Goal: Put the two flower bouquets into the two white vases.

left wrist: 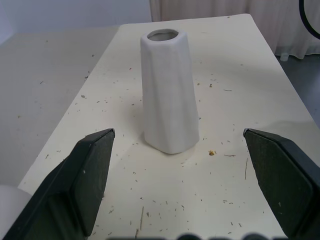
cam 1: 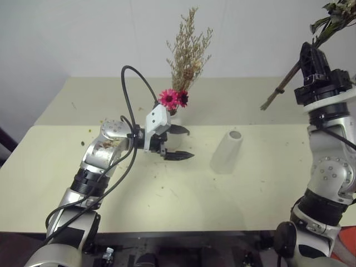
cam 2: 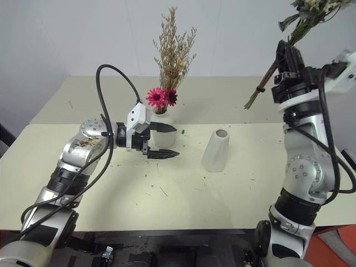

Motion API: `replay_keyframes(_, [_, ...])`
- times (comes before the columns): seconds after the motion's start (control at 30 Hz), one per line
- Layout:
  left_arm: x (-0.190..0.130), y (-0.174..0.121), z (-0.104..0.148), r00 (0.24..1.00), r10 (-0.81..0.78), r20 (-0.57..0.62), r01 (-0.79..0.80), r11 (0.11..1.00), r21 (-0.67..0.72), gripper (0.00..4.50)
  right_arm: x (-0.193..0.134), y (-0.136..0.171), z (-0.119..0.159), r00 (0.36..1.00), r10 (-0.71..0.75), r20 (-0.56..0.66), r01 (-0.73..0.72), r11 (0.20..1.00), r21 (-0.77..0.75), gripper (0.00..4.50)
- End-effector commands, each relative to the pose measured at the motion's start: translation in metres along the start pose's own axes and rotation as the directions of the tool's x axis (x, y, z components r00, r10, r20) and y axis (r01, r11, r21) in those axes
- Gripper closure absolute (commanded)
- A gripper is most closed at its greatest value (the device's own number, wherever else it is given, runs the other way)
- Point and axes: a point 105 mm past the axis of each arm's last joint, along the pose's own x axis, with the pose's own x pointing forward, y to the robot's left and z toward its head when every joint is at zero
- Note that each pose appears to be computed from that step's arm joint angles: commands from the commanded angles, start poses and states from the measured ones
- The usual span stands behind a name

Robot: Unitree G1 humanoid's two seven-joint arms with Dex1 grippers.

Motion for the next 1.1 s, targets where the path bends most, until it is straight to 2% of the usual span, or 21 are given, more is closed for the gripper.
replay_keyframes(0.03, [-0.004, 0.002, 0.007, 1.000, 0.022, 0.023, -0.022, 1.000, 0.022, 0.00, -0.004, 0.021, 0.004, 0.998, 0.064, 0.028, -0.064, 0.998, 0.010, 4.28])
replay_keyframes(0.23, [-0.003, 0.001, 0.008, 0.999, 0.027, 0.029, -0.027, 1.000, 0.012, 0.00, -0.008, 0.020, -0.020, 0.998, 0.054, -0.044, -0.054, 0.999, -0.007, 4.28])
replay_keyframes(1.1, [-0.002, 0.004, 0.008, 0.998, 0.045, 0.037, -0.046, 0.999, 0.010, 0.00, -0.024, 0.026, -0.047, 0.993, 0.045, -0.109, -0.047, 0.999, -0.013, 4.28])
